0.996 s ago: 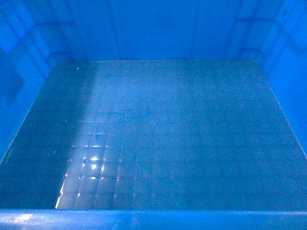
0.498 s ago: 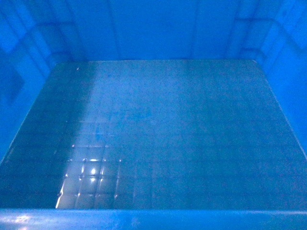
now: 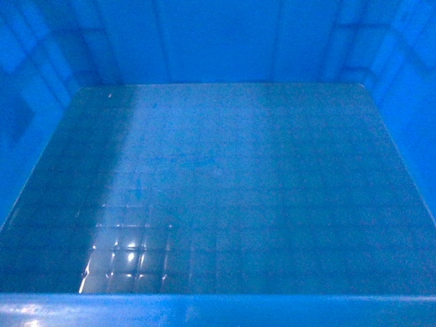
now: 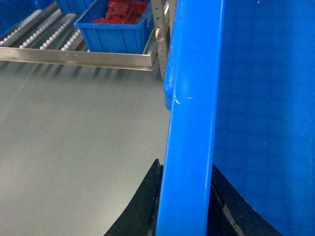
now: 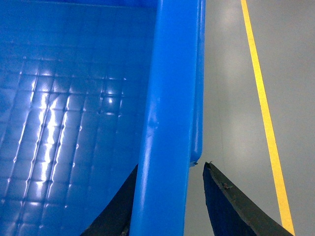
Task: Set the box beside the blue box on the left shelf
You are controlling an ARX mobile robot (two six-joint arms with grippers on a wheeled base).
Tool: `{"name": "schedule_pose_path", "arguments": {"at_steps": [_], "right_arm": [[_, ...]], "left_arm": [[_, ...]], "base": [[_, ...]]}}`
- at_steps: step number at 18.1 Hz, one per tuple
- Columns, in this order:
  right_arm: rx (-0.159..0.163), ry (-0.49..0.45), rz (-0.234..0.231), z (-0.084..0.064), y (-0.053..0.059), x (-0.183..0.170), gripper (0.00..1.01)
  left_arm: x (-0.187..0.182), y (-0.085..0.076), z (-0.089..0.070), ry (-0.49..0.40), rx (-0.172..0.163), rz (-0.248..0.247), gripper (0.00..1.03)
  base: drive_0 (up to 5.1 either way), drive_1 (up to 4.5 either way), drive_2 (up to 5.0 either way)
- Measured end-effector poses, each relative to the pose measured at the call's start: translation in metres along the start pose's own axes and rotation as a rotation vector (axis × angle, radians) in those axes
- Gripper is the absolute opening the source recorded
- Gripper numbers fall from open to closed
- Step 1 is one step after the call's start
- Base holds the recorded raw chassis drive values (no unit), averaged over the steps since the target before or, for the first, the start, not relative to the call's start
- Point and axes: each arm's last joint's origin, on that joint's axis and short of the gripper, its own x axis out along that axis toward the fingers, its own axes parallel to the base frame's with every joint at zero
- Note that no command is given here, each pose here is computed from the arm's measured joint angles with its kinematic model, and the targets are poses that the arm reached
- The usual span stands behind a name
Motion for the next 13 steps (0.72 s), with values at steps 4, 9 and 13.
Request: {"name": "schedule_pose_path", "arguments": {"at_steps": [4,9,13], "right_arm": [[-0.001,0.003,-0.001,-0.0004,-0.0001,-0.0001,0.33],[-0.001,0.005,-0.001,-0.0008,-0.0002,-0.0006,0.33],[-0.001,0.005,0.0,-0.0008,0.0,0.0,0.33]], "left_arm": [[0.0001,0.0,-0.0004,0.004,0.003,0.001,0.17],[-0.0001,0.0002,-0.0006,0.005,0.004,0.001,0.17],[0.0001,0.0001,-0.0005,0.005,0.005,0.001,0.17]], "base": [[0.0,4.19,-4.1],[0.0,4.2,-4.1],[0.0,4.12,-4.2]]}}
